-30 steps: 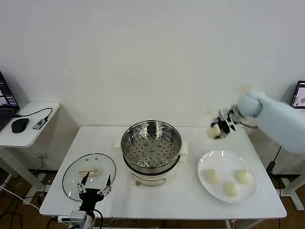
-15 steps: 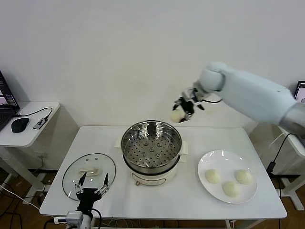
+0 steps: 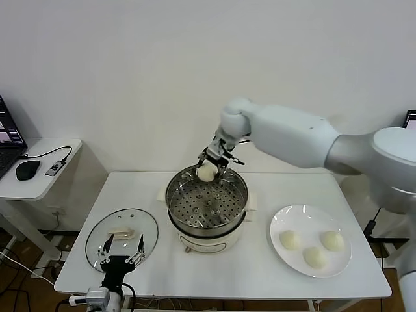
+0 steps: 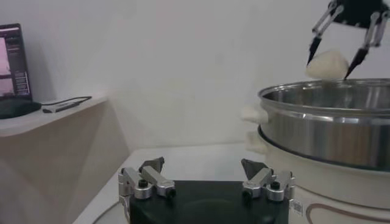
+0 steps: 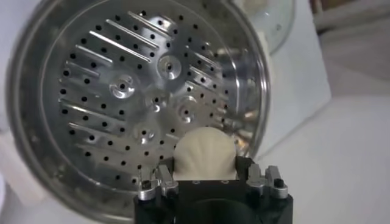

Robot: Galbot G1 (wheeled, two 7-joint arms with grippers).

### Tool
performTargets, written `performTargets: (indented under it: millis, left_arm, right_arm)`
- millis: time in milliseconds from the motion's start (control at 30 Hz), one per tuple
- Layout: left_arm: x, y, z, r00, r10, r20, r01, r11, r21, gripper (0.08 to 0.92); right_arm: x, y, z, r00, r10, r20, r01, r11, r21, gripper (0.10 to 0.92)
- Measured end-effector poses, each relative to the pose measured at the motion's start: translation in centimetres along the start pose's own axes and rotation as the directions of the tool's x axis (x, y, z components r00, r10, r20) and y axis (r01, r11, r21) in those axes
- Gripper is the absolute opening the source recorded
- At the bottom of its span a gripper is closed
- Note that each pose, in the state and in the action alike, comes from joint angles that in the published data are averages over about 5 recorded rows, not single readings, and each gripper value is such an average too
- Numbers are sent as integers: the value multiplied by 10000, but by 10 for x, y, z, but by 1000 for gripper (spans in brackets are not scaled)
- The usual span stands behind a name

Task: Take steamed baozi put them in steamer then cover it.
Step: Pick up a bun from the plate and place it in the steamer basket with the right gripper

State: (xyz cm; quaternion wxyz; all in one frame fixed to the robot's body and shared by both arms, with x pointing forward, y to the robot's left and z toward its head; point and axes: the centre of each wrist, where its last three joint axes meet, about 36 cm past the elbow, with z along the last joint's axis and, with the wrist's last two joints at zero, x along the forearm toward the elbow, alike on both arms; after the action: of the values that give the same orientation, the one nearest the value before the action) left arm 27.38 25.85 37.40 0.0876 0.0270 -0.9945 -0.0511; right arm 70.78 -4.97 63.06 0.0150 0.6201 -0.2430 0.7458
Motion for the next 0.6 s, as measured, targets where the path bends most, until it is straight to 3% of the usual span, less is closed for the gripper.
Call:
performTargets:
  millis: [433, 600]
  left_arm:
    - [-2, 2, -1, 10000, -15, 60, 15, 10000, -37, 823]
    - [-2, 3, -1, 10000, -37, 73, 37, 10000, -27, 823]
  right_arm:
    - [-45, -1, -5, 9998, -220, 3, 216, 9849, 1719, 629]
    - [-51, 3, -2, 9997, -226, -61, 234, 9787, 2038, 708]
